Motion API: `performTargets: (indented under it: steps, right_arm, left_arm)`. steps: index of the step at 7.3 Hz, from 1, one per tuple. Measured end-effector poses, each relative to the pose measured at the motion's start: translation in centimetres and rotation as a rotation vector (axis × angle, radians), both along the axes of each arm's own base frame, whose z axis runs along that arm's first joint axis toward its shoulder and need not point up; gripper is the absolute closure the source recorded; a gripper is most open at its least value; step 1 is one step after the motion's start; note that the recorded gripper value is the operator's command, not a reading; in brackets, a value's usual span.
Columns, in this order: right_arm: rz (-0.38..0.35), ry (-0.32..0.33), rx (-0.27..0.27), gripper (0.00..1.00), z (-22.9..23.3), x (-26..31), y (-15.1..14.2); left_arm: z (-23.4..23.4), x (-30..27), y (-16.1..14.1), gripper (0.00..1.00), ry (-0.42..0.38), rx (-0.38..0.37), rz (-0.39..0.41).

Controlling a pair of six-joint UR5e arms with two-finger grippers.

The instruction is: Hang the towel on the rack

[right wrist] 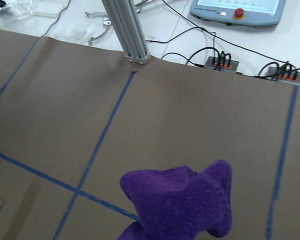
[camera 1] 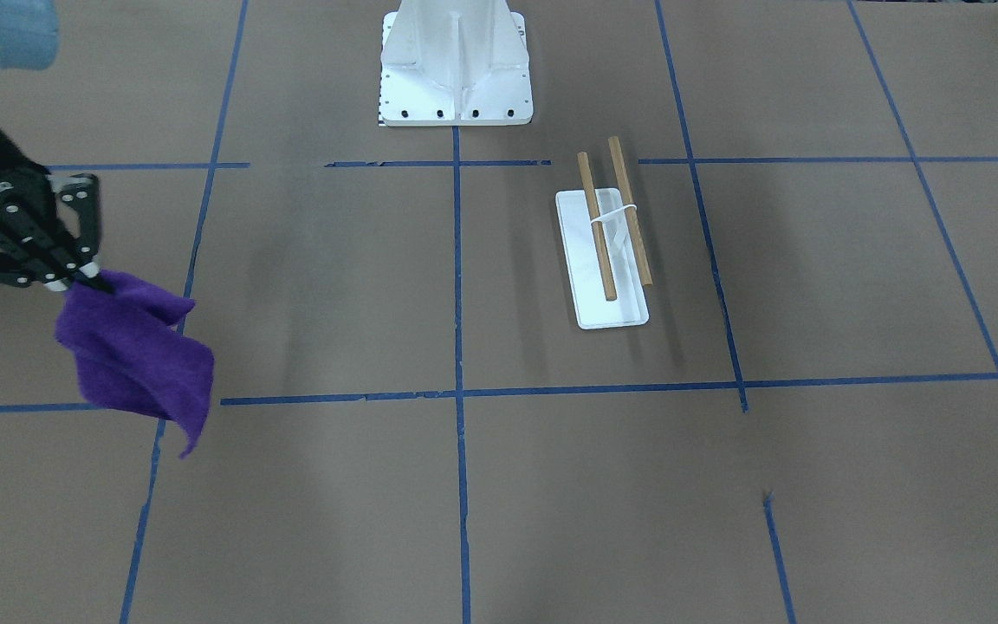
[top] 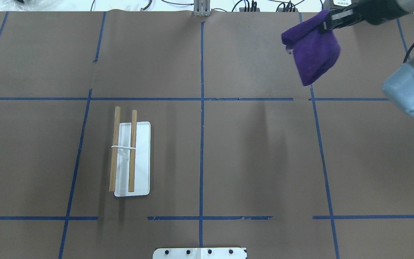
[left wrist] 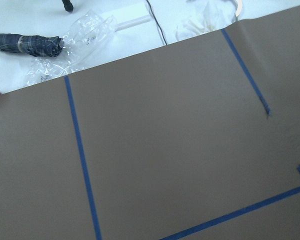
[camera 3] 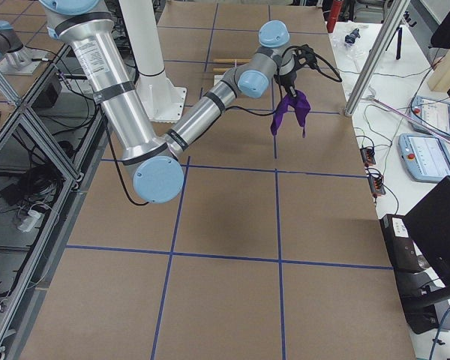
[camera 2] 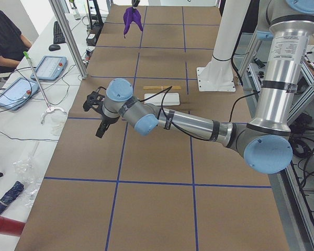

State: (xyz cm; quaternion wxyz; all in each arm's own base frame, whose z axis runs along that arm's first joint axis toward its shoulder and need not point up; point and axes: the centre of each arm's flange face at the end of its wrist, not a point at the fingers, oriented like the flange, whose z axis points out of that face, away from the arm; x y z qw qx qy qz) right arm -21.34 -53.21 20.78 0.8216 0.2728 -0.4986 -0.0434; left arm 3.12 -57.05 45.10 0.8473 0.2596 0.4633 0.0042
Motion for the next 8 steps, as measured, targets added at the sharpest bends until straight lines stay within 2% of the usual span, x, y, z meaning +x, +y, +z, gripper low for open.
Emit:
performTargets:
  steps: [2, 4, 6, 8]
  right_arm:
    - [0.099, -0.213, 0.009, 1.00, -3.8, -6.8, 4.6]
    - [0.088, -0.367, 0.048, 1.00, -6.3, -9.1, 8.5]
    - [0.066, -0.448, 0.091, 1.00, -7.9, -9.9, 10.5]
    - [0.048, -0.490, 0.114, 1.00, -9.1, -11.2, 12.0]
  left_arm:
    - [-5.8, 6.4, -0.9, 0.00, 0.184, -0.087, -0.021]
    - [-10.8, 13.0, 0.0, 0.00, 0.350, -0.188, 0.010]
    - [-15.1, 19.2, 2.5, 0.00, 0.541, -0.318, 0.069]
    - [-19.5, 24.1, 4.6, 0.00, 0.702, -0.457, 0.092]
